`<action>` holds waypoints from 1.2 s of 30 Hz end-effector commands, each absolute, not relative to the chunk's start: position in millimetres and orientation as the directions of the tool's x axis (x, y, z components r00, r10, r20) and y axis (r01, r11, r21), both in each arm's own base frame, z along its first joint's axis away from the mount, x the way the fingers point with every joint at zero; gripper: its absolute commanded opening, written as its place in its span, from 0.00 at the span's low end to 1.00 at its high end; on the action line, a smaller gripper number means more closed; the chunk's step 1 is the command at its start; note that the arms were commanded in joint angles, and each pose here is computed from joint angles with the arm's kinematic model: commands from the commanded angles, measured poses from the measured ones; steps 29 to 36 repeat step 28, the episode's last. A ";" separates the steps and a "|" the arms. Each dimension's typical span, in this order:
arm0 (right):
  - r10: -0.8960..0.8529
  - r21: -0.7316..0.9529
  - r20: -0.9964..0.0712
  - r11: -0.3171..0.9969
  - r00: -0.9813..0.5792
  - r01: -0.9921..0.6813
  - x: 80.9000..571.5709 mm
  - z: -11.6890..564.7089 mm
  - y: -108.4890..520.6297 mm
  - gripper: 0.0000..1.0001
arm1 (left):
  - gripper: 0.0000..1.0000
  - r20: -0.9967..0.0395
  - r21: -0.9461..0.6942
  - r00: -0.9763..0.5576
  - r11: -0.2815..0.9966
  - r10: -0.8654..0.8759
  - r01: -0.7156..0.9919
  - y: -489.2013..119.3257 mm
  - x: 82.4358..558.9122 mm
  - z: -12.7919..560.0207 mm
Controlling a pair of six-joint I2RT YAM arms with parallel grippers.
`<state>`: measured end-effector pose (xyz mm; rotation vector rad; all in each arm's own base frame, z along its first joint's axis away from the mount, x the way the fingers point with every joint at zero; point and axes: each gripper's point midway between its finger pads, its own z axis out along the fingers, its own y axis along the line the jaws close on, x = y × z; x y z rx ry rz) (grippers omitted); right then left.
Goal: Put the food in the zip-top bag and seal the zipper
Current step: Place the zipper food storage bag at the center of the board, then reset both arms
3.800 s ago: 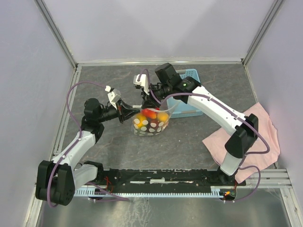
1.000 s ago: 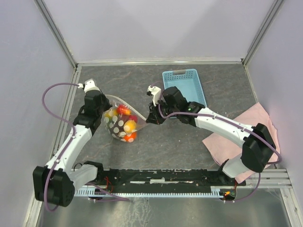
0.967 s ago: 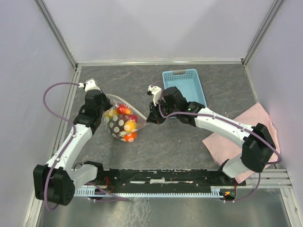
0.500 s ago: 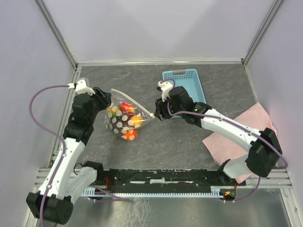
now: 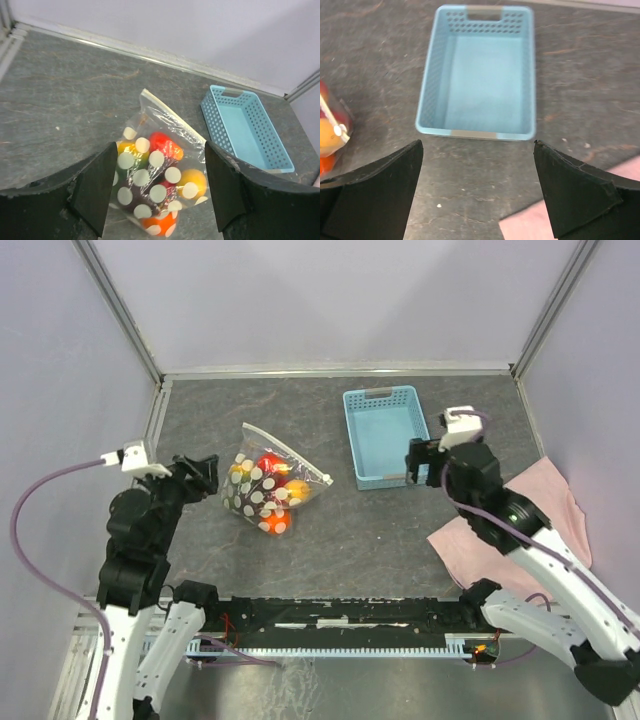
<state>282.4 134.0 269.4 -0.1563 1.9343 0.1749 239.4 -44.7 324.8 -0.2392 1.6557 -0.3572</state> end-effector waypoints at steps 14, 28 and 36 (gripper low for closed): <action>0.204 0.189 -0.971 0.975 -0.129 0.114 213.5 274.7 27.2 0.99 | 1.00 -0.924 -0.324 0.205 0.945 -0.324 0.034 -4.0 163.3 346.3; 0.207 0.195 -0.973 0.975 -0.102 0.109 211.6 279.7 24.6 0.99 | 1.00 -0.930 -0.314 0.188 0.949 -0.314 0.032 -5.5 168.0 339.0; 0.207 0.195 -0.973 0.975 -0.102 0.109 211.6 279.7 24.6 0.99 | 1.00 -0.930 -0.314 0.188 0.949 -0.314 0.032 -5.5 168.0 339.0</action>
